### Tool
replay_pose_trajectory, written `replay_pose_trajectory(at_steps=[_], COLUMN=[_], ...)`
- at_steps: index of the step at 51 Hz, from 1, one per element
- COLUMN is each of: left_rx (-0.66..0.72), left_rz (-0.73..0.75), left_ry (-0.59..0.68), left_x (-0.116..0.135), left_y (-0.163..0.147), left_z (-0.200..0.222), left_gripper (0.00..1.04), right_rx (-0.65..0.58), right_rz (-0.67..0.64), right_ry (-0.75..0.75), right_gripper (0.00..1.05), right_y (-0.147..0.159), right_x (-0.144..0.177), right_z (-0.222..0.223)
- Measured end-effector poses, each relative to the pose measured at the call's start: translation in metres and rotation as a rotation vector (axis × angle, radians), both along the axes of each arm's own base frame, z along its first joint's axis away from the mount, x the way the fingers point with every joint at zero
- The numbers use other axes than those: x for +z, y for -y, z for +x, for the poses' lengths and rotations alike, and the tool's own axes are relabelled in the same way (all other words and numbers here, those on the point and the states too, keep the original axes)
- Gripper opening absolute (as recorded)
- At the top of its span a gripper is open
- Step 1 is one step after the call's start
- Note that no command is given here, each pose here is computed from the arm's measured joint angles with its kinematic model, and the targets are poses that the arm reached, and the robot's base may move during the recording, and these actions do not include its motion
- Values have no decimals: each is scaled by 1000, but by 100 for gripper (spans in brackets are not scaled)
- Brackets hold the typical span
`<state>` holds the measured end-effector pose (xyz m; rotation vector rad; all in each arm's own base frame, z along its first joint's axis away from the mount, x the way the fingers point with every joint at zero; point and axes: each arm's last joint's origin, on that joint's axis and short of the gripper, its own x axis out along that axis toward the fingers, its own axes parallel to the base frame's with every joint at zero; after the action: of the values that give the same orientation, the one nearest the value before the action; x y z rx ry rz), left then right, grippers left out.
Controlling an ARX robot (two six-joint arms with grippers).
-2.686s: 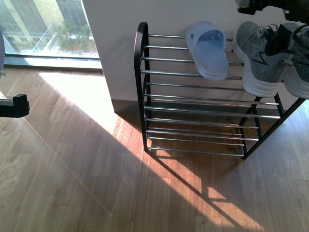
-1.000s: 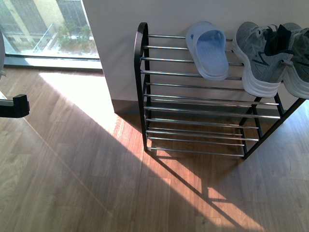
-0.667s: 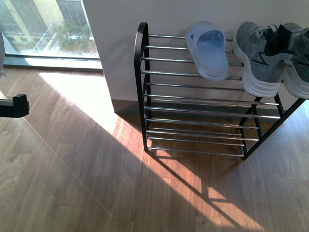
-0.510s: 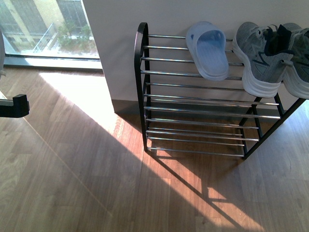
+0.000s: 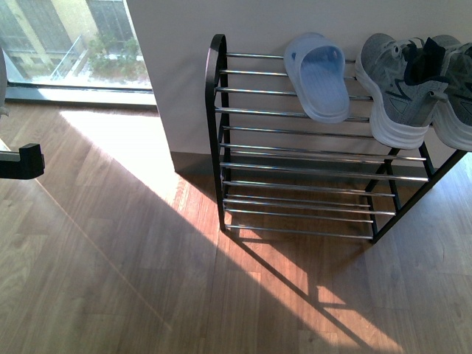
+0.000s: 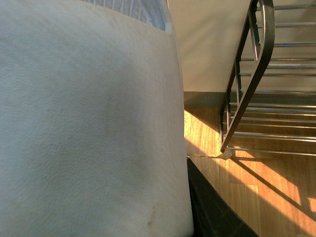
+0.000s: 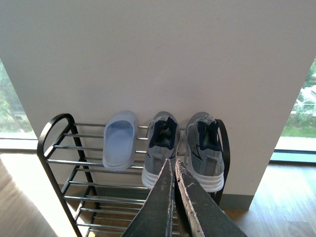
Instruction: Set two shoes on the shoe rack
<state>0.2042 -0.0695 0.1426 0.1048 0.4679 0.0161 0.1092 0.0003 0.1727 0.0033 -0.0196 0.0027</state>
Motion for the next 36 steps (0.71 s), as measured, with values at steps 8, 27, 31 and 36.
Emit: replay_pose_trajectory(at_steps=[8, 27, 31, 36], left_rx=[0, 0, 0, 0], left_rz=[0, 0, 0, 0], left_ry=[0, 0, 0, 0], left_x=[0, 0, 0, 0], left_y=[0, 0, 0, 0], left_z=[0, 0, 0, 0], left_gripper=[2, 2, 2, 2], right_rx=[1, 0, 0, 2], right_rz=[0, -1, -1, -1], right_ry=[-34, -6, -6, -5], right_gripper=[1, 20, 31, 52], right_y=[0, 0, 0, 0], right_x=[-4, -3, -3, -3], right_z=[-8, -12, -12, -12])
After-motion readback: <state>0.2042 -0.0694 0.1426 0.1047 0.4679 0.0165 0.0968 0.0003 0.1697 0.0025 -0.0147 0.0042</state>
